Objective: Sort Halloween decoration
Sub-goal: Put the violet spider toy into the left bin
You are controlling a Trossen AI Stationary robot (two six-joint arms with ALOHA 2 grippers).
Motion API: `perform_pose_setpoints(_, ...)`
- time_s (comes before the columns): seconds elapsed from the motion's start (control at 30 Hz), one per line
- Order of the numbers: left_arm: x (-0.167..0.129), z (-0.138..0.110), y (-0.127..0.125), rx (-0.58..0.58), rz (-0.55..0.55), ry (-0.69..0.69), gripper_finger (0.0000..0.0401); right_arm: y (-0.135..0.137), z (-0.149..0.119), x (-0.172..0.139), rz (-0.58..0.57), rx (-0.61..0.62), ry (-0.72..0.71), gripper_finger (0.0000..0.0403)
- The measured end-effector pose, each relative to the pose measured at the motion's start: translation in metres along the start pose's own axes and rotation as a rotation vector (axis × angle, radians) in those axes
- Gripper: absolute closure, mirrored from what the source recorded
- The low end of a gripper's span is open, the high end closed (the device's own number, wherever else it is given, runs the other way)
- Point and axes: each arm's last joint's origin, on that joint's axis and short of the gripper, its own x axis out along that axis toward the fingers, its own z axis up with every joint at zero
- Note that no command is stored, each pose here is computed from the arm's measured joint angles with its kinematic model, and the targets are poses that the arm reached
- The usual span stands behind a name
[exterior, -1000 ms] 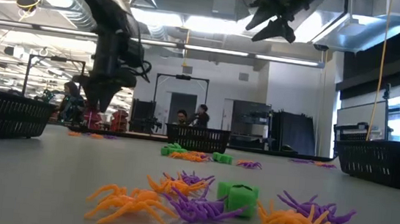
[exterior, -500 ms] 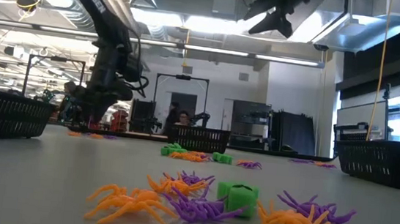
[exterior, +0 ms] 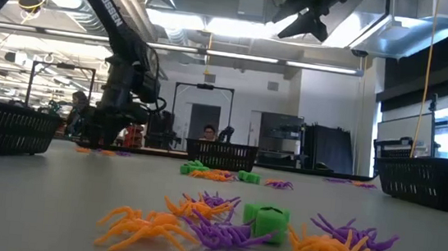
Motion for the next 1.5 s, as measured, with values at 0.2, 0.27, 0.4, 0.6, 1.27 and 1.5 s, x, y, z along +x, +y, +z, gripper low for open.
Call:
perform_pose_setpoints(0.2, 0.012, 0.004, -0.001, -0.002, 0.004, 0.037, 0.0244, 0.000, 0.000, 0.000, 0.005, 0.002, 0.004, 0.0210)
perform_pose_setpoints(0.27, 0.012, 0.005, -0.002, -0.002, 0.003, 0.033, 0.0244, 0.000, 0.000, 0.000, 0.006, 0.003, 0.005, 0.0210)
perform_pose_setpoints(0.4, 0.013, 0.005, -0.002, -0.005, -0.003, 0.029, 0.0244, 0.000, 0.000, 0.000, 0.007, 0.009, 0.005, 0.0210)
perform_pose_setpoints(0.6, 0.013, 0.005, -0.002, -0.004, -0.007, 0.027, 0.0249, 0.000, 0.000, 0.000, 0.004, 0.010, 0.005, 0.0210)
perform_pose_setpoints(1.27, 0.003, 0.003, -0.005, 0.047, -0.053, -0.017, 0.0399, 0.000, 0.000, 0.000, 0.001, 0.029, 0.003, 0.0210)
perform_pose_setpoints(1.5, -0.030, -0.009, -0.003, 0.050, -0.050, -0.125, 0.0401, 0.000, 0.000, 0.000, 0.002, 0.028, 0.000, 0.0210)
